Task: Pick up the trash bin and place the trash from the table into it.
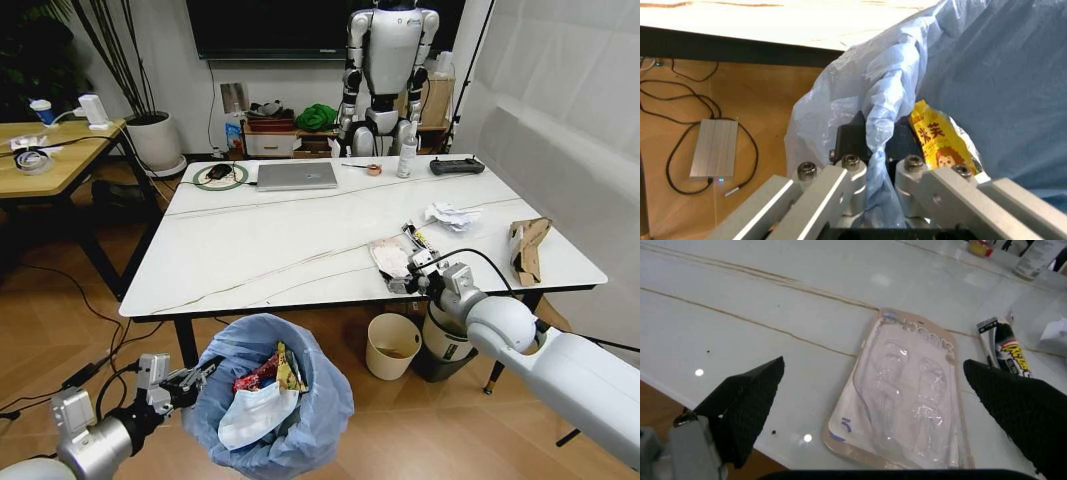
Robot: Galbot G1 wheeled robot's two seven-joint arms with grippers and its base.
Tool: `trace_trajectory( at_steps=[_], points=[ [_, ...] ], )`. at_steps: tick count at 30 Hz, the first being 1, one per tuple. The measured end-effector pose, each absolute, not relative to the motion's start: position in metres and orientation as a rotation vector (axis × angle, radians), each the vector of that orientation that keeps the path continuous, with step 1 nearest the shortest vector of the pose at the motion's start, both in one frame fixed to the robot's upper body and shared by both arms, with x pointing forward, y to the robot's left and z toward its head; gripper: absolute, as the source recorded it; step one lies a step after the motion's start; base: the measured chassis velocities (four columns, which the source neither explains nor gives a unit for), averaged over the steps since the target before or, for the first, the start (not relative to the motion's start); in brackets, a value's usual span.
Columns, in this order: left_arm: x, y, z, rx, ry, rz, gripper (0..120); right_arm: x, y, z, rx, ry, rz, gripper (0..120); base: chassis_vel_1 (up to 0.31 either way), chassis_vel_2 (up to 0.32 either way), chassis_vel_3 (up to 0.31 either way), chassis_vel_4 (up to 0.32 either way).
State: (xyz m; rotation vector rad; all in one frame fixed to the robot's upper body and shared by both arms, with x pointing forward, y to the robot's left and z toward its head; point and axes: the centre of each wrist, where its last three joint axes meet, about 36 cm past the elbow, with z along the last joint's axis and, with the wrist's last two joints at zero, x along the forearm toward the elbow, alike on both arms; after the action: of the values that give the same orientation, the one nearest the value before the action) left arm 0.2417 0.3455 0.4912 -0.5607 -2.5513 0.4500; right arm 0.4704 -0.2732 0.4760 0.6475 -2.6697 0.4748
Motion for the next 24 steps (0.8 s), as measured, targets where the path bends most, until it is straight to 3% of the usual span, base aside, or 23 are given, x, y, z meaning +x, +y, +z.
trace_trajectory(
  at_steps=[19,24],
  points=[
    [0.241,0.347,0.49,-0.552,-2.553,0.457,0,0.486,-0.296,0.453,0.638,-2.641,0.553,97,0.0,0.0,0.0,0.0],
    [0.242,0.347,0.49,-0.55,-2.554,0.457,0,0.493,-0.302,0.448,0.628,-2.645,0.576,77,0.0,0.0,0.0,0.0]
  ],
)
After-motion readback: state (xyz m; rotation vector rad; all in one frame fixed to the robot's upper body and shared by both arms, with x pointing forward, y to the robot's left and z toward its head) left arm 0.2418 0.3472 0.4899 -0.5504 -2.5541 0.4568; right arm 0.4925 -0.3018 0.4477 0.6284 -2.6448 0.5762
